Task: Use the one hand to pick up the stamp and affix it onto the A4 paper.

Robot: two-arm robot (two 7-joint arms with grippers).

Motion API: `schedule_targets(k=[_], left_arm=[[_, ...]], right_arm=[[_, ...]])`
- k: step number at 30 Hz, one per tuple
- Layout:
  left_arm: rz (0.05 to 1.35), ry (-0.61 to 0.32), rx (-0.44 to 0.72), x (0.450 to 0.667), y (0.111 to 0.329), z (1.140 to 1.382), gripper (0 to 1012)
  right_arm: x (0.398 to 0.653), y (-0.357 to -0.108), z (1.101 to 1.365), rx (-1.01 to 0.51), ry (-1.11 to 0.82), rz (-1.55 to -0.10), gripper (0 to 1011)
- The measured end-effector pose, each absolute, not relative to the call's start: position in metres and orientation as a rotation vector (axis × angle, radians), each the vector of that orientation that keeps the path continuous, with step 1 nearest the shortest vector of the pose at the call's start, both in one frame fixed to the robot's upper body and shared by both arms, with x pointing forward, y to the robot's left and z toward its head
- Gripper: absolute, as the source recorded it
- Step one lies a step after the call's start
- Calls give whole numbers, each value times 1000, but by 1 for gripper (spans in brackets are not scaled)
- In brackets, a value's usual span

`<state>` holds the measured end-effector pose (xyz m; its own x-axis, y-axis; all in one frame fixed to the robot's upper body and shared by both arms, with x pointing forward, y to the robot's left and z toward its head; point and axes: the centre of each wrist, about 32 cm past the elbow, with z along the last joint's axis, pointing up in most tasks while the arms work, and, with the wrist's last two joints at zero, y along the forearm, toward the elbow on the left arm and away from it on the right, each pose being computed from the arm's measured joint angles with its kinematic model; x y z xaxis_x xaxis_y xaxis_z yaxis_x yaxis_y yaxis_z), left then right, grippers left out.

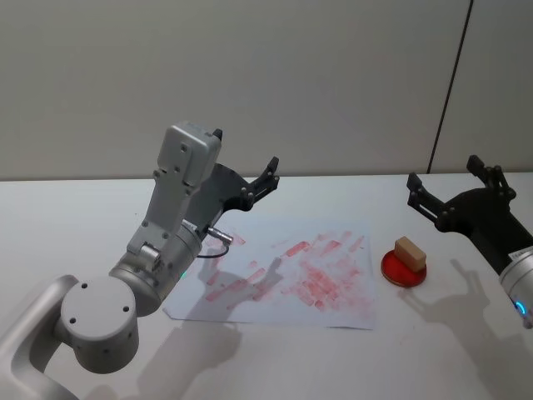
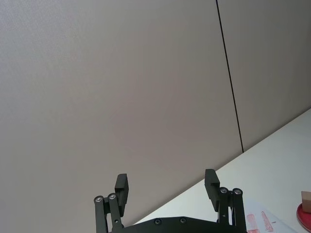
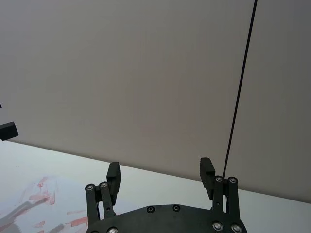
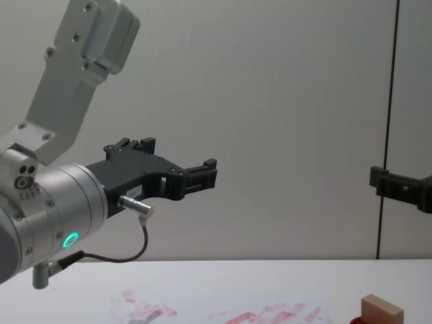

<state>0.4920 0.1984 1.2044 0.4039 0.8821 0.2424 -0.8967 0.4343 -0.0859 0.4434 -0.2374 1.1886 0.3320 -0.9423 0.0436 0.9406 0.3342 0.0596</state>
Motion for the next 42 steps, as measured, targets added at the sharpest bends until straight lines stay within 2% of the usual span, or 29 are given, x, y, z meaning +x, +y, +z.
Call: schedule_targets(k=[27,42], left_arm=[[1124,-268,61,492,198,1204,1002],[1124,-268,61,492,198,1204,1001]], right_arm=[[442,-239,1188,17,-71,-1231,1001],[433,-251,1181,-141,1,-1290,1001]])
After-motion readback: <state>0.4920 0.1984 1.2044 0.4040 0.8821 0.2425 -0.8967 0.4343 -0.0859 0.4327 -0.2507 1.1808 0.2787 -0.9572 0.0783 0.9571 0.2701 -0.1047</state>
